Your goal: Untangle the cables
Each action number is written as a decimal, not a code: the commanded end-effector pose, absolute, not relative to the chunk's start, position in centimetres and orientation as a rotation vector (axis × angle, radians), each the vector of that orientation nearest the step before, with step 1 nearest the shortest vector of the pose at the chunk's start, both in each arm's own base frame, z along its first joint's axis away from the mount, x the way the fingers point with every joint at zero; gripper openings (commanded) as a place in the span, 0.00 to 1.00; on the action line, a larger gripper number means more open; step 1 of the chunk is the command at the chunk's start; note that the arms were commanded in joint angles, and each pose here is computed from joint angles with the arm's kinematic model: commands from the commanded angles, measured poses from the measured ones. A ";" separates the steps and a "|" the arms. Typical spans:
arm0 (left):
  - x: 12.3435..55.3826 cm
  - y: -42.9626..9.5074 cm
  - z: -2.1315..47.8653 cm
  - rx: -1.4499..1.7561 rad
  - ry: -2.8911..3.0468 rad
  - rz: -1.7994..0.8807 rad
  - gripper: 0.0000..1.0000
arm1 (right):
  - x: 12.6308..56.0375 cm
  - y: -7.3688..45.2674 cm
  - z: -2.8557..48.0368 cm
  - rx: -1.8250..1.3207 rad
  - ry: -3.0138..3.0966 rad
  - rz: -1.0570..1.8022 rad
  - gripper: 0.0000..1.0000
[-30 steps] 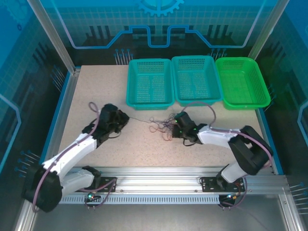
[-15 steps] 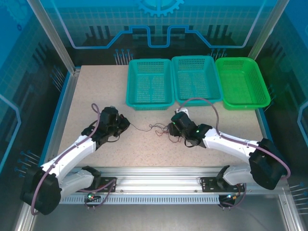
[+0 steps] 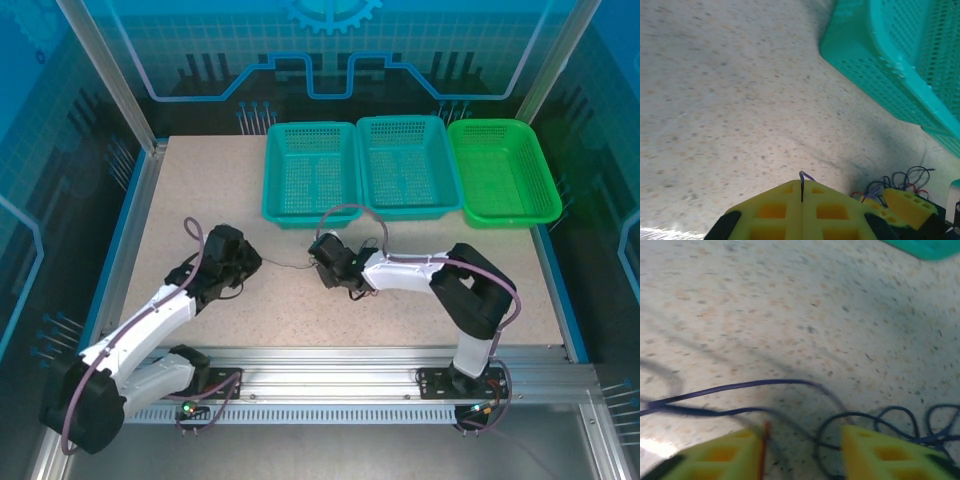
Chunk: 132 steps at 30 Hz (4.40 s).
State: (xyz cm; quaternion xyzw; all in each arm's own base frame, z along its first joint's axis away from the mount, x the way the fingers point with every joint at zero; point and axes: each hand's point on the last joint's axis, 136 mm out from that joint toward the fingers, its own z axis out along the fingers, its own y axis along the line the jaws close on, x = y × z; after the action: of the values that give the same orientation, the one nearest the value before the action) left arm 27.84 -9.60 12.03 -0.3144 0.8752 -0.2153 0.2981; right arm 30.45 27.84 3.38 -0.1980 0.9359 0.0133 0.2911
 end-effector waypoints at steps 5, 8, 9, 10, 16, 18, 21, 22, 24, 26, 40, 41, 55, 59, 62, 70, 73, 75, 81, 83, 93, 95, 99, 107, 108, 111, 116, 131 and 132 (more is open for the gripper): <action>23.4 -0.2 11.2 -1.202 2.225 -0.293 0.00 | 30.7 17.0 2.4 -0.103 2.590 -0.012 0.11; 22.9 0.3 10.9 -1.215 2.192 -0.315 0.00 | 30.0 14.5 2.5 0.011 2.600 0.023 0.11; 23.1 -0.1 10.8 -1.195 2.197 -0.344 0.00 | 29.8 14.6 2.5 0.011 2.600 0.059 0.10; 23.6 -0.9 10.6 -1.159 2.211 -0.397 0.00 | 29.7 15.1 2.7 -0.006 2.597 0.097 0.08; 26.3 -5.3 10.3 -0.914 2.292 -0.573 0.18 | 30.4 19.1 4.7 -0.171 2.567 0.284 0.00; 26.8 -6.0 11.5 -0.781 2.292 -0.525 0.49 | 30.6 20.3 6.0 -0.263 2.525 0.347 0.00; 27.9 -9.6 16.0 -0.405 2.182 -0.586 0.66 | 30.6 21.5 7.6 -0.395 2.492 0.392 0.00; 27.9 -11.7 17.8 -0.248 2.123 -0.634 0.71 | 30.6 21.7 8.1 -0.422 2.486 0.393 0.00; 27.3 -15.6 20.7 0.029 2.010 -0.698 0.78 | 30.6 22.0 8.8 -0.456 2.475 0.397 0.00; 26.2 -19.4 22.2 0.291 1.917 -0.744 0.82 | 30.3 22.7 9.7 -0.512 2.450 0.439 0.00; 26.6 -30.1 15.7 0.803 1.909 -0.764 0.90 | 27.9 25.2 15.9 -0.563 2.332 0.710 0.00; 26.8 -30.7 15.3 0.800 1.918 -0.781 0.90 | 27.8 25.4 16.1 -0.555 2.329 0.732 0.00; 30.2 -30.1 12.1 0.603 1.997 -0.677 0.00 | 28.3 24.7 16.0 -0.449 2.345 0.691 0.07; 29.6 -28.8 15.2 0.481 1.968 -0.728 0.00 | 31.0 18.8 11.0 -0.120 2.458 0.273 0.12; 29.3 -26.7 18.4 0.372 1.931 -0.742 0.00 | 31.4 14.8 7.2 0.156 2.541 0.229 0.13; 28.1 -18.8 24.3 0.117 1.823 -0.727 0.00 | 30.4 7.9 4.9 0.478 2.496 0.084 0.21; 27.9 -17.4 24.4 0.090 1.850 -0.680 0.00 | 30.1 7.1 5.1 0.512 2.480 0.080 0.22; 27.9 -16.5 24.4 0.051 1.867 -0.646 0.00 | 30.0 6.9 5.4 0.528 2.472 0.084 0.23; 28.3 -13.2 24.1 -0.153 1.891 -0.590 0.00 | 29.6 5.9 5.6 0.665 2.431 0.171 0.33; 28.2 -13.4 25.2 -0.145 1.869 -0.635 0.00 | 29.7 6.0 6.6 0.637 2.402 0.183 0.33; 28.6 -15.6 28.5 -0.060 1.832 -0.731 0.00 | 28.8 19.6 13.4 -0.346 2.253 0.483 0.75; 28.8 -16.1 27.9 -0.058 1.844 -0.755 0.00 | 28.2 22.5 13.3 -0.517 2.255 0.451 0.77; 29.0 -16.2 27.9 -0.075 1.847 -0.767 0.00 | 29.9 24.7 10.2 -0.579 2.306 0.274 0.79; 28.2 -10.1 29.4 -0.286 1.845 -0.510 0.00 | 33.4 21.3 3.4 -0.353 2.476 -0.080 0.56; 28.0 -8.4 29.5 -0.359 1.841 -0.455 0.00 | 33.4 20.3 2.9 -0.296 2.504 -0.100 0.49; 26.5 -3.2 29.7 -0.554 1.808 -0.319 0.00 | 32.4 16.6 1.9 -0.092 2.553 -0.112 0.38; 23.9 1.4 30.8 -0.703 1.712 -0.217 0.00 | 31.1 12.2 1.8 0.192 2.568 0.000 0.30; 20.9 6.8 35.4 -0.816 1.578 0.049 0.00 | 29.8 5.2 2.9 0.593 2.512 0.025 0.37; 20.4 7.5 35.8 -0.828 1.566 0.084 0.00 | 29.6 4.5 3.2 0.632 2.485 0.049 0.36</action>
State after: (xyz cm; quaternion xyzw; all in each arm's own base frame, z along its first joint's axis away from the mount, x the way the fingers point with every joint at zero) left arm 23.12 3.67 33.36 -0.3200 0.7241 -0.0474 0.6091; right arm 31.22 7.13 3.77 0.1704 0.9389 0.0159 0.2986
